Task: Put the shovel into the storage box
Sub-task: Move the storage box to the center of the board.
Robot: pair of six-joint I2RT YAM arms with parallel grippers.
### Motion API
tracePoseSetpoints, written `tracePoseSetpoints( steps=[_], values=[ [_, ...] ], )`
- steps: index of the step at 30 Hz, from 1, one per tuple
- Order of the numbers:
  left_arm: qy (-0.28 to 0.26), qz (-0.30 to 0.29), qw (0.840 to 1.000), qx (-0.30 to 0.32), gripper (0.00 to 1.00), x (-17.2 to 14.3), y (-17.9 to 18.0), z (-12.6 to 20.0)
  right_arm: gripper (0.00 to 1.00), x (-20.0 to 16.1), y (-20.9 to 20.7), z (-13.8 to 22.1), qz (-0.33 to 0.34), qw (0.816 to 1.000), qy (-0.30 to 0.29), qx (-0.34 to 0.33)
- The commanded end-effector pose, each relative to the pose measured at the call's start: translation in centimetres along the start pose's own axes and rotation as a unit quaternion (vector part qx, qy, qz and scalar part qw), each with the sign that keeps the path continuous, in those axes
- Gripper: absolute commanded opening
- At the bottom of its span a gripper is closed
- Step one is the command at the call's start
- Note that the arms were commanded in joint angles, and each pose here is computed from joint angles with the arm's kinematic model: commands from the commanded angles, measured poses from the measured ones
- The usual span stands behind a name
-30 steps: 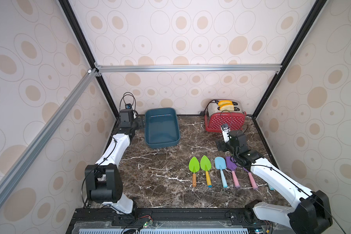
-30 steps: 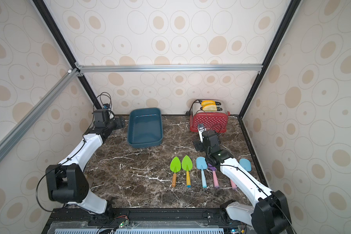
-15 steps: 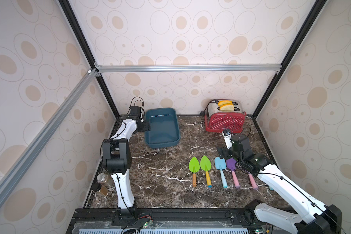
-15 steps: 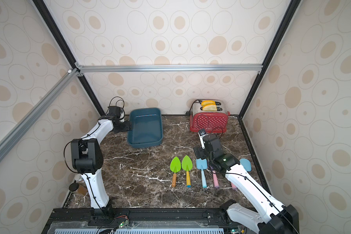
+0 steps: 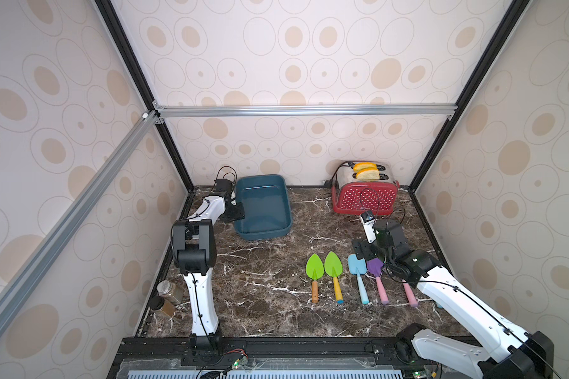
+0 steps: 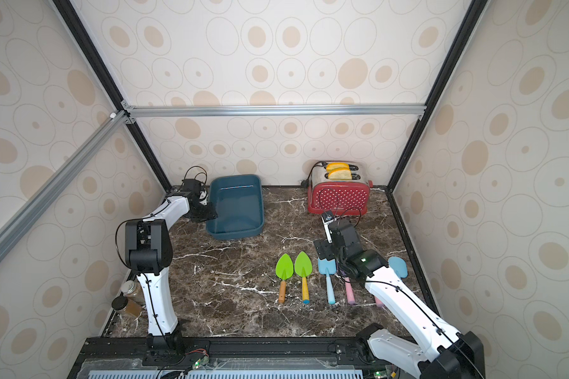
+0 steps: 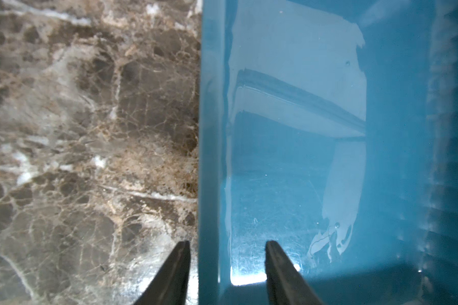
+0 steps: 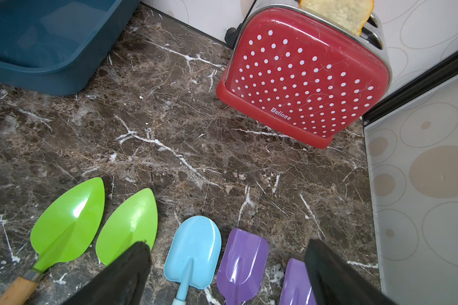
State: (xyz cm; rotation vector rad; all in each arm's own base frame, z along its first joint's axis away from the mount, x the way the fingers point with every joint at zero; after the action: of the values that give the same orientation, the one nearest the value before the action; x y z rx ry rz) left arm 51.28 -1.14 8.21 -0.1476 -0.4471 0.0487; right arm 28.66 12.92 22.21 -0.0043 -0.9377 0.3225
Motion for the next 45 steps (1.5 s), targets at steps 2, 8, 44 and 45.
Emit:
tracePoseSetpoints(
  steps=[2, 8, 44, 45],
  values=[
    [-0.012, -0.003, 1.000, -0.009, 0.35, 1.0, -0.8, 0.2, 0.98, -0.6, -0.3, 0.1, 0.007, 1.000, 0.005, -0.013],
    [0.002, -0.008, 1.000, -0.013, 0.25, 0.2, -1.0, -0.4, 0.98, -0.6, -0.7, 0.3, 0.007, 1.000, 0.001, -0.021],
    [0.054, -0.051, 0.997, 0.023, 0.04, -8.1, -3.1, 3.4, 0.99, -0.6, -0.8, 0.9, -0.003, 1.000, -0.013, -0.019],
    [0.055, -0.050, 0.997, 0.024, 0.04, -8.4, -3.0, 3.6, 0.99, -0.6, -0.8, 0.9, -0.003, 1.000, -0.012, -0.018]
  ],
)
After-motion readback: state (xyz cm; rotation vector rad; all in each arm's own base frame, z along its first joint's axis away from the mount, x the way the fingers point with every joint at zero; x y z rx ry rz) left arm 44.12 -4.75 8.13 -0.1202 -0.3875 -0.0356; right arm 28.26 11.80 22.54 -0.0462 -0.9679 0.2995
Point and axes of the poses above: each gripper's point midway between its finger pads, its own z axis back along the fingers, its own y axis along the line the jaws close on, x = y × z, the point moved 2 cm from there along z, back along the fingers, and after that the axes turned 9 degrees about -z, right-handed, at the moved point
